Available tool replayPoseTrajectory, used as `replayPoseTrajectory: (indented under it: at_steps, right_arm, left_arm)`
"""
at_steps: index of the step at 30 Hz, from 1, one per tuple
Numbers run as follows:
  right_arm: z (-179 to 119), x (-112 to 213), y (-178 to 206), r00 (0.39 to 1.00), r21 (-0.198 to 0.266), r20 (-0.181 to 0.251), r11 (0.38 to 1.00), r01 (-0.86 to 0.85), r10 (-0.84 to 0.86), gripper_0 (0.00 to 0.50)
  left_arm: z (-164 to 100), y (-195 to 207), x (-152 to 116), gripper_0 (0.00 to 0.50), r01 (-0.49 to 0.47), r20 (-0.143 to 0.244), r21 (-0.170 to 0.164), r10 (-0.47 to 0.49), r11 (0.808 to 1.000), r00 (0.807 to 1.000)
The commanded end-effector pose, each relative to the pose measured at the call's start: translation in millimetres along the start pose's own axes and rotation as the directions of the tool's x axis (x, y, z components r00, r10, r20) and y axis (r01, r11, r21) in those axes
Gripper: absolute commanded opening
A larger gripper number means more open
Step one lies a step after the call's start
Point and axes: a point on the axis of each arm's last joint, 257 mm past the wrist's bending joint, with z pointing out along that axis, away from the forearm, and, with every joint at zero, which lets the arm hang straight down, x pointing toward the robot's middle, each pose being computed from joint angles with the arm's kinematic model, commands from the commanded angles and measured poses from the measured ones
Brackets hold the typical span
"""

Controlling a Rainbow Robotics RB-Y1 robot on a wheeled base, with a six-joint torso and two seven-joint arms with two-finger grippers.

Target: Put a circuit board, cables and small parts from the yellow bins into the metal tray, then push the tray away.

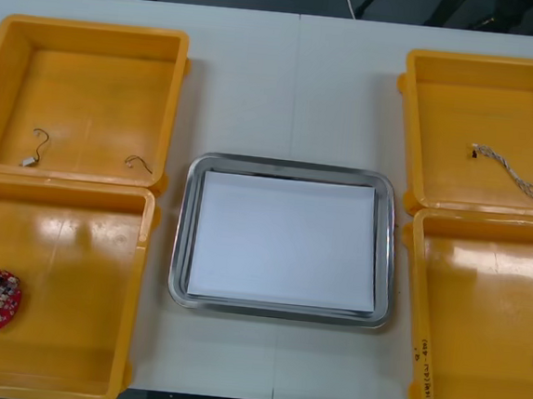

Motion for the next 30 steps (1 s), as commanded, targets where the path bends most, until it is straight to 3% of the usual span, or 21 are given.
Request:
replayPoseTrajectory:
  at_steps: [1, 8, 22, 28, 30]
  right_arm:
    - [-14.3, 0.1, -14.5, 0.996, 0.047, 0.028, 0.996, 0.079, -0.080, 0.500]
    - [-1.5, 19.6, -19.1, 0.994, 0.050, 0.041, 0.993, 0.103, -0.105, 0.500]
    - [16.5, 58.9, -24.0, 0.995, 0.029, -0.006, 0.994, 0.102, -0.102, 0.500]
    - [18.6, 60.4, -21.7, 0.992, 0.017, 0.001, 0.992, 0.123, -0.123, 0.500]
    - [15.9, 55.3, -22.4, 0.990, 0.021, 0.013, 0.990, 0.141, -0.141, 0.500]
  left_arm:
    - [-6.0, 22.8, 1.7, 0.500, 0.101, 0.037, -0.023, -0.100, 0.995, 0.994]
    - [-5.0, 38.9, 4.2, 0.500, 0.206, 0.064, -0.024, -0.204, 0.978, 0.977]
    - [7.0, 49.4, 3.1, 0.500, 0.339, 0.112, -0.031, -0.334, 0.940, 0.936]
    - [22.9, 51.2, 9.9, 0.500, 0.421, 0.132, -0.004, -0.417, 0.907, 0.899]
    - [28.0, 57.7, 11.3, 0.500, 0.452, 0.153, -0.013, -0.445, 0.892, 0.882]
